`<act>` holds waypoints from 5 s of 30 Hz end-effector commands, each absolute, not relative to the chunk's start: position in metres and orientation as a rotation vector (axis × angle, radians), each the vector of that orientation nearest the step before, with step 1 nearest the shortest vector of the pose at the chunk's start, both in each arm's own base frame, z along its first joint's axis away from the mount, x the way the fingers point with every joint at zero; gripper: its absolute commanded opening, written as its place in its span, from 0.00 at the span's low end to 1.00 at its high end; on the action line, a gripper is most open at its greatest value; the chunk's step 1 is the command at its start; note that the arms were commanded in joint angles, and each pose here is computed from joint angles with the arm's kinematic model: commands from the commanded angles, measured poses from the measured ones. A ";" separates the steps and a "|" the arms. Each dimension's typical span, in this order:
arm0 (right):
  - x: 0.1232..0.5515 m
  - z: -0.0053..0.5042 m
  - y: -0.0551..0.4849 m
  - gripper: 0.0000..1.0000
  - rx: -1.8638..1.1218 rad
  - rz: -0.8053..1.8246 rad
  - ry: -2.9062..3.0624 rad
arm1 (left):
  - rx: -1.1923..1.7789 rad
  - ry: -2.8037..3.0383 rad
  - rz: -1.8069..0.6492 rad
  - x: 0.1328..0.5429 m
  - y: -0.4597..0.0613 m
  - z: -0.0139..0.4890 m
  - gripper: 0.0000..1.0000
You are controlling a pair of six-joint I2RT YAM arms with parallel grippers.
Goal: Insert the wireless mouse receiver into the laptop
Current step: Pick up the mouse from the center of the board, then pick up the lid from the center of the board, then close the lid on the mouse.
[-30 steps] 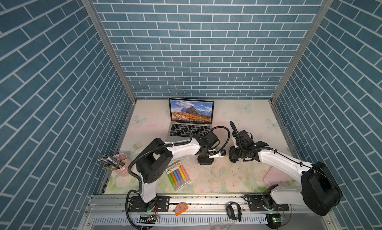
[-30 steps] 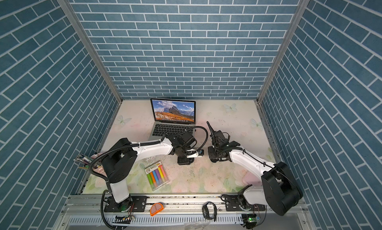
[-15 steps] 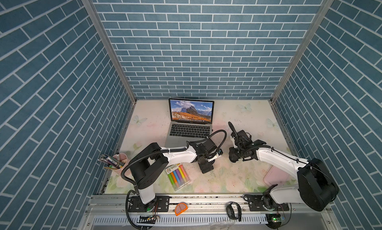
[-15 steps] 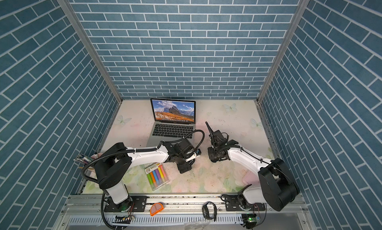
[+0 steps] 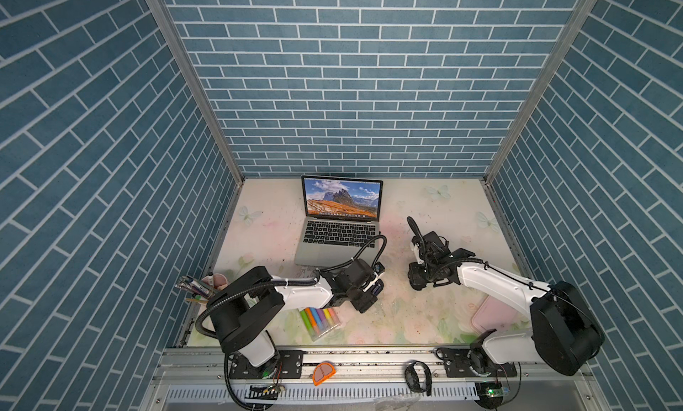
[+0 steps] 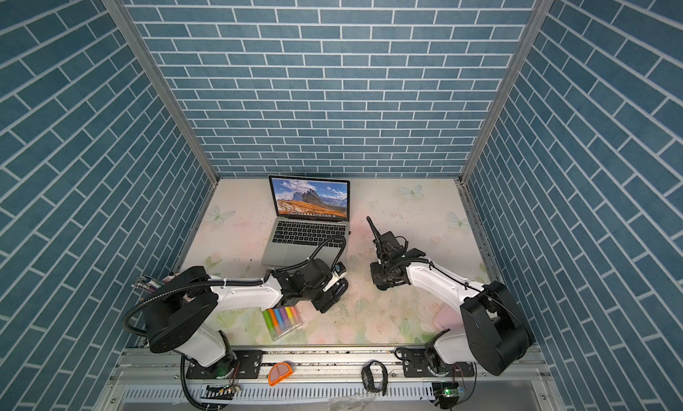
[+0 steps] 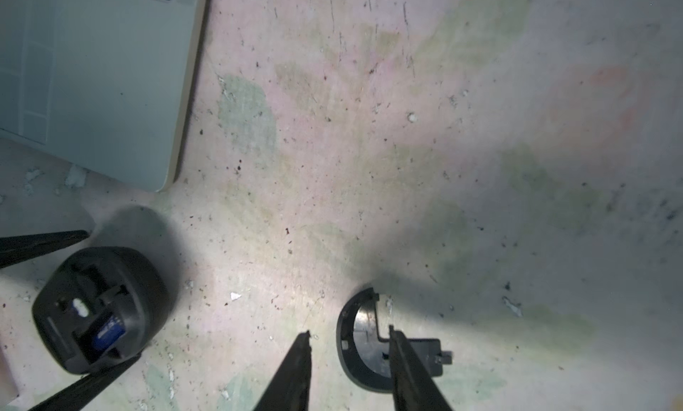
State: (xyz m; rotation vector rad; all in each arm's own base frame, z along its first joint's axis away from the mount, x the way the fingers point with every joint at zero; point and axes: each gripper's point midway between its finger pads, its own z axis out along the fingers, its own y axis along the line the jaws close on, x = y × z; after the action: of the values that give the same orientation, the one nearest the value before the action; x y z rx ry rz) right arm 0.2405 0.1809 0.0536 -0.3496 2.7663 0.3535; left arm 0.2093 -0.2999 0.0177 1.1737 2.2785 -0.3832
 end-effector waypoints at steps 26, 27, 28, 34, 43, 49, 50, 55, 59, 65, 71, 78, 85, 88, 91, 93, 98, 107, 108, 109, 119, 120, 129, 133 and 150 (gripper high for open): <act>0.229 0.033 0.183 0.47 -0.448 0.071 2.833 | 1.138 2.165 -0.547 0.191 -0.297 0.014 0.46; 0.228 0.032 0.183 0.46 -0.457 0.058 2.837 | 1.138 2.163 -0.549 0.191 -0.297 0.016 0.46; 0.228 0.031 0.184 0.45 -0.467 0.043 2.838 | 1.135 2.164 -0.549 0.191 -0.297 0.017 0.46; 0.228 0.026 0.183 0.37 -0.490 -0.021 2.833 | 1.123 2.141 -0.554 0.193 -0.299 0.026 0.45; 0.224 0.012 0.177 0.35 -0.525 -0.119 2.857 | 1.122 2.116 -0.561 0.197 -0.305 0.036 0.43; 0.226 0.021 0.180 0.12 -0.537 -0.115 2.816 | 1.116 2.072 -0.560 0.200 -0.307 0.049 0.41; 0.226 0.024 0.181 0.08 -0.537 -0.098 2.803 | 1.114 2.056 -0.564 0.200 -0.307 0.051 0.41; 0.230 0.049 0.183 0.00 -0.566 -0.054 2.739 | 1.115 2.021 -0.571 0.202 -0.309 0.055 0.41; 0.227 0.071 0.187 0.00 -0.609 0.021 2.713 | 1.119 1.999 -0.584 0.203 -0.314 0.062 0.41; 0.208 0.121 0.208 0.00 -0.680 0.362 2.665 | 1.200 1.961 -0.615 0.198 -0.323 0.074 0.41; 0.182 0.165 0.230 0.00 -0.711 0.759 2.621 | 1.281 1.895 -0.676 0.188 -0.332 0.089 0.34; 0.165 0.190 0.252 0.00 -0.694 1.151 2.575 | 1.323 1.899 -0.749 0.184 -0.339 0.096 0.29; 0.165 0.196 0.263 0.00 -0.623 1.383 2.526 | 1.286 1.887 -0.775 0.187 -0.339 0.104 0.23; 0.165 0.193 0.264 0.00 -0.594 1.424 2.542 | 1.288 1.881 -0.785 0.186 -0.339 0.106 0.20; 0.167 0.191 0.264 0.00 -0.570 1.444 2.558 | 1.305 1.889 -0.788 0.185 -0.338 0.104 0.14; 0.169 0.191 0.263 0.00 -0.559 1.445 2.561 | 1.311 1.892 -0.798 0.184 -0.339 0.104 0.11; 0.177 0.183 0.264 0.00 -0.512 1.463 2.594 | 1.302 1.879 -0.820 0.184 -0.341 0.106 0.07; 0.185 0.161 0.267 0.00 -0.422 1.476 2.697 | 1.299 1.871 -0.817 0.184 -0.340 0.108 0.03; 0.185 0.161 0.267 0.00 -0.417 1.485 2.697 | 1.296 1.870 -0.816 0.184 -0.340 0.108 0.03; 0.185 0.161 0.268 0.00 -0.412 1.497 2.699 | 1.294 1.872 -0.814 0.185 -0.339 0.108 0.02; 0.190 0.158 0.266 0.00 -0.361 1.522 2.695 | 1.223 1.899 -0.821 0.196 -0.338 0.098 0.00; 0.191 0.155 0.266 0.00 -0.352 1.524 2.703 | 1.221 1.903 -0.824 0.196 -0.338 0.096 0.00; 0.196 0.136 0.265 0.00 -0.310 1.529 2.751 | 1.188 1.896 -0.852 0.196 -0.340 0.095 0.00; 0.199 0.134 0.261 0.01 -0.324 1.494 2.768 | 1.190 1.892 -0.855 0.196 -0.340 0.098 0.00; 0.211 0.138 0.261 0.18 -0.333 1.469 2.769 | 1.190 1.882 -0.849 0.196 -0.339 0.105 0.00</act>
State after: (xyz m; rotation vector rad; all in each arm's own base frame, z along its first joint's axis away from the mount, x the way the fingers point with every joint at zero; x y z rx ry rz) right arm 0.2047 0.2621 0.1339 -0.2890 2.7862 1.5071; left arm 0.1901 -0.3332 0.0860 1.2199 1.9370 -0.8276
